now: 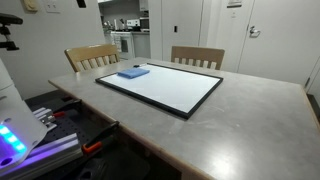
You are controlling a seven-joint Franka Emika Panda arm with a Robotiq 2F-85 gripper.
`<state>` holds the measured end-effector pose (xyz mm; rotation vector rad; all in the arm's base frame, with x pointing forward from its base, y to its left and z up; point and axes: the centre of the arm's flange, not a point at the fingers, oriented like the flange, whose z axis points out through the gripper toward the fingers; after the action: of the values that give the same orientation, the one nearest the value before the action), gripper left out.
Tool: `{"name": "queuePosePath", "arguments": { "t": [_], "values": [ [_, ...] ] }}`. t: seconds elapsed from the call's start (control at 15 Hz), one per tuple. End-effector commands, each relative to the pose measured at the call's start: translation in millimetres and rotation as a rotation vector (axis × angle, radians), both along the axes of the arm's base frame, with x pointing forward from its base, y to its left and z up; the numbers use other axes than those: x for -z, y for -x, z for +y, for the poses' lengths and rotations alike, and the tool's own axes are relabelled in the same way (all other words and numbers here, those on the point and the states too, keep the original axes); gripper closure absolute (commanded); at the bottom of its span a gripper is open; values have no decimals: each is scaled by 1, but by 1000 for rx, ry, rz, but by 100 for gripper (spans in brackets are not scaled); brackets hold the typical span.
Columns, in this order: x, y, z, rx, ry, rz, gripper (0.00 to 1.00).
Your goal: Wipe the whiteboard using the blue towel
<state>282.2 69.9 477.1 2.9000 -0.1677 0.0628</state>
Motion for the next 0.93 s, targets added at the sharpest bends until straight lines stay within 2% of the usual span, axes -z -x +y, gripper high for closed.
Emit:
{"name": "queuePosePath", "arguments": {
  "t": [0.0, 0.47, 0.87],
  "values": [
    [-2, -7, -9, -26, 0, -4, 0],
    [-1, -30, -13, -143, -9, -27, 0],
    [20, -70, -14, -250, -80, -97, 0]
  ]
}}
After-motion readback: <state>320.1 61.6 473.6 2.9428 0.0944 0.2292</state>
